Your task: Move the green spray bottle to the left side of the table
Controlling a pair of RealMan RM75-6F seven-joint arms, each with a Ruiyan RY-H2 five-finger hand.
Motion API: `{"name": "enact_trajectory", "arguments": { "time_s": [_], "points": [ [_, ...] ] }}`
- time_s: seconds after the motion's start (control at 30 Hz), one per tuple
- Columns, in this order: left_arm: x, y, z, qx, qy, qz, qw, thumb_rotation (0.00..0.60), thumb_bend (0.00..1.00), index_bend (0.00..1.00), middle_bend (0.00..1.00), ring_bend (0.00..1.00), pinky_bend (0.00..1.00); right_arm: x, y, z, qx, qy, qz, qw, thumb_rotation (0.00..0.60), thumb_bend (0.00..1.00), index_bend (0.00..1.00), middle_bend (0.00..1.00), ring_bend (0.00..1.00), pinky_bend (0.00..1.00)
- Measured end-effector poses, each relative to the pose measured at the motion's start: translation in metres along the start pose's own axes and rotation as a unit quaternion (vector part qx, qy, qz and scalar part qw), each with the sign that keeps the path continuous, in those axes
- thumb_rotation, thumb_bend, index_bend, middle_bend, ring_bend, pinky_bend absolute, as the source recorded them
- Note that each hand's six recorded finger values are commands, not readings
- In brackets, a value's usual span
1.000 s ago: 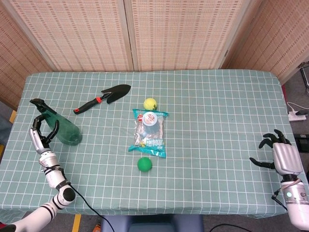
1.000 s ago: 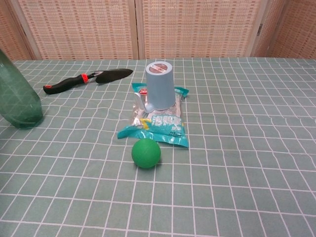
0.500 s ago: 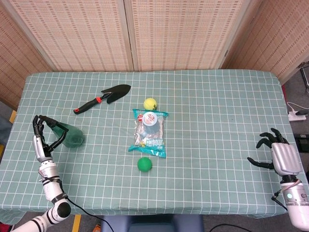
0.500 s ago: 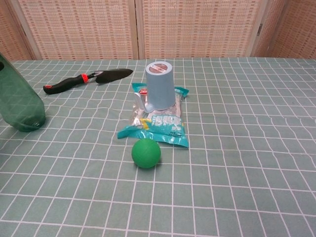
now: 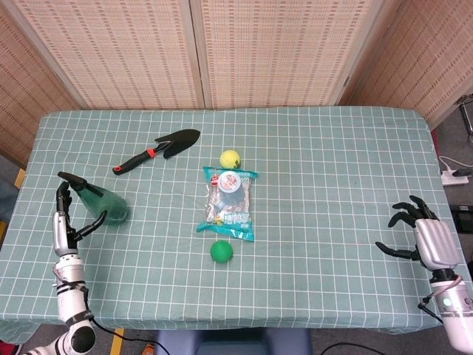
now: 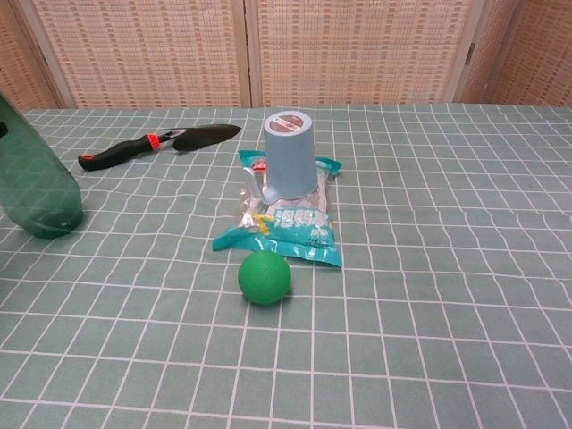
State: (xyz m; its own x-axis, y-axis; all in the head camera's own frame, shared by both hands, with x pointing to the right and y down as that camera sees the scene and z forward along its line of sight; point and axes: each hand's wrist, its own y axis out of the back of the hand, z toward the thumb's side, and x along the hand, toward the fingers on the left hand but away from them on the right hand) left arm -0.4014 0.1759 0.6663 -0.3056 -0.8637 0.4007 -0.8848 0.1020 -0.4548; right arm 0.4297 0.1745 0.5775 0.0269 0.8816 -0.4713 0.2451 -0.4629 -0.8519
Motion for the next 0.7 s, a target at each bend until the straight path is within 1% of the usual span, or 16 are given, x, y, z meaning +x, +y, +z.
{"name": "enact_trajectory", "arguments": {
  "time_s": [0.1, 0.23, 0.33, 0.4, 0.43, 0.47, 0.5, 0.53, 0.57, 0.6, 0.63, 0.67, 0.7],
  "points": [
    [-0.009, 0.017, 0.007, 0.024, -0.003, 0.009, 0.9997, 0.600, 0.20, 0.00, 0.00, 0.00, 0.00, 0.001, 0.002, 0.003, -0.012, 0.015, -0.003, 0.9998, 0.600, 0.06, 0.52, 0.26, 0.09, 0.26],
    [-0.015, 0.043, 0.022, 0.070, 0.003, 0.025, 0.9972, 0.600, 0.23, 0.00, 0.00, 0.00, 0.00, 0.003, 0.005, 0.006, -0.027, 0.032, -0.006, 0.9991, 0.600, 0.06, 0.52, 0.26, 0.09, 0.26],
    [-0.018, 0.067, 0.030, 0.132, 0.019, 0.032, 0.9905, 0.600, 0.25, 0.00, 0.00, 0.00, 0.00, 0.005, 0.007, 0.009, -0.041, 0.045, -0.007, 0.9981, 0.600, 0.05, 0.52, 0.26, 0.09, 0.26],
    [-0.019, 0.086, 0.035, 0.195, 0.028, 0.027, 0.9799, 0.600, 0.26, 0.00, 0.00, 0.00, 0.01, 0.007, 0.008, 0.011, -0.045, 0.054, -0.006, 0.9975, 0.600, 0.05, 0.52, 0.26, 0.09, 0.26],
    [-0.020, 0.094, 0.037, 0.227, 0.032, 0.022, 0.9731, 0.600, 0.26, 0.00, 0.00, 0.00, 0.03, 0.008, 0.008, 0.012, -0.045, 0.057, -0.005, 0.9973, 0.600, 0.06, 0.52, 0.26, 0.09, 0.26],
    [-0.020, 0.104, 0.039, 0.274, 0.036, 0.013, 0.9611, 0.600, 0.26, 0.00, 0.00, 0.00, 0.03, 0.009, 0.009, 0.011, -0.043, 0.059, -0.003, 0.9973, 0.600, 0.06, 0.52, 0.26, 0.09, 0.26],
    [-0.021, 0.112, 0.040, 0.310, 0.040, 0.005, 0.9498, 0.600, 0.26, 0.02, 0.02, 0.01, 0.04, 0.009, 0.009, 0.010, -0.042, 0.059, -0.003, 0.9973, 0.600, 0.06, 0.52, 0.26, 0.09, 0.26],
    [-0.021, 0.119, 0.041, 0.347, 0.043, -0.004, 0.9368, 0.600, 0.26, 0.06, 0.07, 0.03, 0.04, 0.009, 0.009, 0.010, -0.043, 0.059, -0.002, 0.9973, 0.600, 0.06, 0.52, 0.26, 0.09, 0.26],
    [-0.023, 0.127, 0.040, 0.395, 0.047, -0.017, 0.9172, 0.600, 0.26, 0.10, 0.11, 0.06, 0.04, 0.009, 0.010, 0.010, -0.044, 0.058, -0.003, 0.9973, 0.600, 0.06, 0.52, 0.26, 0.09, 0.26],
    [-0.024, 0.131, 0.039, 0.429, 0.048, -0.029, 0.9018, 0.600, 0.27, 0.15, 0.16, 0.10, 0.06, 0.009, 0.010, 0.010, -0.044, 0.058, -0.003, 0.9973, 0.600, 0.06, 0.52, 0.26, 0.09, 0.26],
    [-0.026, 0.133, 0.037, 0.458, 0.046, -0.041, 0.8868, 0.600, 0.27, 0.17, 0.16, 0.11, 0.08, 0.009, 0.010, 0.010, -0.042, 0.059, -0.004, 0.9974, 0.600, 0.05, 0.52, 0.26, 0.09, 0.26],
    [-0.028, 0.134, 0.035, 0.490, 0.036, -0.056, 0.8689, 0.600, 0.27, 0.18, 0.16, 0.11, 0.09, 0.009, 0.010, 0.010, -0.039, 0.060, -0.005, 0.9974, 0.600, 0.05, 0.52, 0.26, 0.09, 0.26],
    [-0.029, 0.133, 0.035, 0.510, 0.024, -0.065, 0.8575, 0.600, 0.27, 0.18, 0.17, 0.10, 0.09, 0.009, 0.010, 0.011, -0.036, 0.061, -0.005, 0.9975, 0.600, 0.06, 0.52, 0.26, 0.09, 0.26]
  ]
}}
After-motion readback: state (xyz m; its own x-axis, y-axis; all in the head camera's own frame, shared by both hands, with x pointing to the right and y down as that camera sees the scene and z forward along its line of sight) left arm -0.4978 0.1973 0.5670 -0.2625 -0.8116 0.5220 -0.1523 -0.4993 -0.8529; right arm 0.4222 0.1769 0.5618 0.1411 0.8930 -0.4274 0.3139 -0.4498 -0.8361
